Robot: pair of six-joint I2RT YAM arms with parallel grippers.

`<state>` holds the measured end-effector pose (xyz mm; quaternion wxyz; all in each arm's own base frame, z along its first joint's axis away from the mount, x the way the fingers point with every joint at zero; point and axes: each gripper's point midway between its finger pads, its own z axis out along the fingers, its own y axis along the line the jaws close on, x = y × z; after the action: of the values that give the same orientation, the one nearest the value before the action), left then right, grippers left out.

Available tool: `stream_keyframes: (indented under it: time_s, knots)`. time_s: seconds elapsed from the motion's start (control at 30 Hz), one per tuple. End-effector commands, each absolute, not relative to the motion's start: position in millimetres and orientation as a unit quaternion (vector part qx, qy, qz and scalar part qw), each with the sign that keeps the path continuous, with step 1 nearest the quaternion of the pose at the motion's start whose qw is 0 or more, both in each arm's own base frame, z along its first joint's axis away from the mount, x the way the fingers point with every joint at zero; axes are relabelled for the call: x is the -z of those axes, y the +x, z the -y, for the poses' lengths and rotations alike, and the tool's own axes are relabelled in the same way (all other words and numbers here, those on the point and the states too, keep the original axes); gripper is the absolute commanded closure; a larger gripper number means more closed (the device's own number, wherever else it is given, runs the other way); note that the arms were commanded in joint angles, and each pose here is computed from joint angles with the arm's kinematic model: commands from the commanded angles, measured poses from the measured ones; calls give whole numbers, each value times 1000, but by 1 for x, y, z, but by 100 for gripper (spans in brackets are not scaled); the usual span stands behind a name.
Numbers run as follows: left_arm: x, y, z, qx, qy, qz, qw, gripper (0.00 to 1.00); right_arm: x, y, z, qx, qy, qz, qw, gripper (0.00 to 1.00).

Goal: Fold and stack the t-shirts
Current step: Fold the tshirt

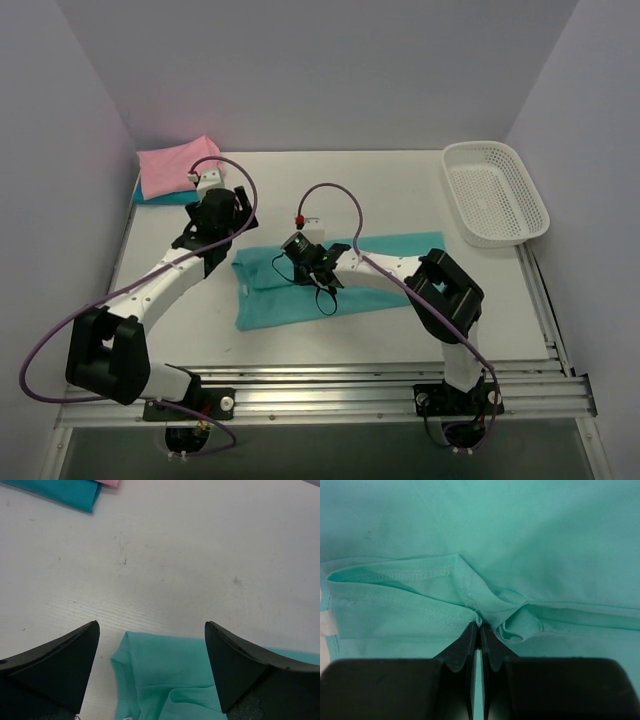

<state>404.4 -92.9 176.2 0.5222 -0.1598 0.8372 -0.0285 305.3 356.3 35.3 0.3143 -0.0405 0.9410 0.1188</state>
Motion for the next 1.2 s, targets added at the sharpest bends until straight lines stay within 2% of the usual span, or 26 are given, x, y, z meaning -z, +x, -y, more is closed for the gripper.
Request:
stream_keyframes:
  time_s: [0.0, 0.13, 0.2, 0.23, 0.3, 0.33, 0.37, 0.43, 0.57, 0.73, 0.87, 0.97, 1.0, 1.07, 1.1, 1.17]
  knots:
    - [-186, 417, 100, 45, -152, -831, 533, 5, -62, 295, -352, -132, -34, -934, 330, 100]
    - [-178, 420, 107, 55, -145, -837, 525, 5, -59, 283, -344, -131, -33, -935, 327, 100]
    - [-175, 421, 109, 59, -143, -839, 522, 5, -62, 281, -342, -132, -32, -934, 331, 89]
    - [-173, 422, 110, 59, -142, -841, 519, 5, -64, 279, -341, -133, -31, -933, 333, 64]
    - [-172, 422, 110, 58, -141, -842, 517, 4, -68, 276, -340, -133, -32, -931, 337, 42]
    - [-173, 422, 110, 58, -141, -842, 518, 4, -68, 274, -339, -131, -32, -932, 337, 28]
    - [-174, 422, 110, 58, -142, -842, 518, 4, -71, 271, -339, -131, -35, -931, 339, 22]
    - [-175, 421, 109, 57, -143, -841, 519, 4, -78, 267, -337, -126, -37, -929, 347, 17]
    - [-174, 420, 110, 60, -142, -842, 517, 4, -95, 256, -337, -130, -45, -922, 363, 16]
    - [-168, 421, 120, 82, -139, -845, 510, 4, -119, 271, -338, -124, -40, -906, 402, 13]
    - [-164, 421, 123, 85, -137, -847, 506, 3, -110, 296, -355, -117, -54, -905, 405, 18]
    - [-169, 419, 121, 85, -138, -845, 511, 3, -73, 316, -371, -104, -64, -917, 380, 48]
    - [-167, 417, 121, 85, -138, -845, 510, 3, -68, 323, -375, -107, -63, -917, 379, 68]
    - [-170, 416, 121, 89, -138, -842, 513, 3, -48, 340, -380, -102, -57, -924, 365, 79]
    - [-169, 415, 121, 89, -138, -842, 513, 3, -41, 343, -383, -104, -59, -927, 354, 89]
    - [-170, 415, 121, 89, -137, -842, 515, 3, -28, 354, -387, -100, -55, -932, 345, 97]
